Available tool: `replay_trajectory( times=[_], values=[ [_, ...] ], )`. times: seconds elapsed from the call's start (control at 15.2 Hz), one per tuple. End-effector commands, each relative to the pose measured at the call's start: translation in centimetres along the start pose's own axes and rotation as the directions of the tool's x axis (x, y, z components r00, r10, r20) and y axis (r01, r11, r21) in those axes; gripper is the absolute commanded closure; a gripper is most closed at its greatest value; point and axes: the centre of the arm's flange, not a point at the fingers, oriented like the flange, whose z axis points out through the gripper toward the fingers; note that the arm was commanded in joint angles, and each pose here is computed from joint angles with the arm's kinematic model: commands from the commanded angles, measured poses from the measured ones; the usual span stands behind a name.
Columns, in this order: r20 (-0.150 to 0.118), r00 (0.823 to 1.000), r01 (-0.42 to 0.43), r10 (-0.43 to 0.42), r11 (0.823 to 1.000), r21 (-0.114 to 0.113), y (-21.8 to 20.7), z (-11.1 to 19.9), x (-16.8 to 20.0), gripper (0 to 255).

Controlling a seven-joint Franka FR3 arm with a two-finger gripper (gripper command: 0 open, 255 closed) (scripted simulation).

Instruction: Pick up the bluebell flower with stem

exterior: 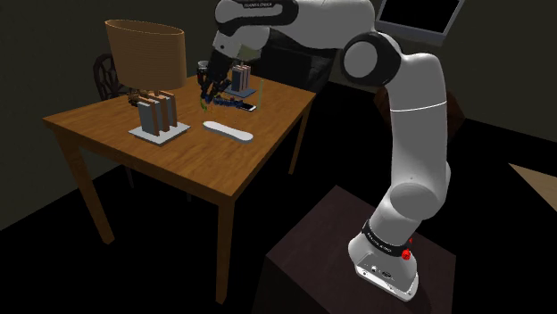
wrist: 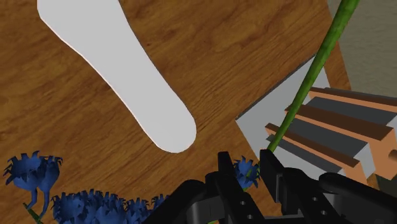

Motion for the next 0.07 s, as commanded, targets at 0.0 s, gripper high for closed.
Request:
replay_trajectory(
  times=[0.0],
  values=[
    [0.000, 1.000, 0.000, 0.000, 1.000, 0.000, 0.00, -0.32, 0.02, 255]
  ],
)
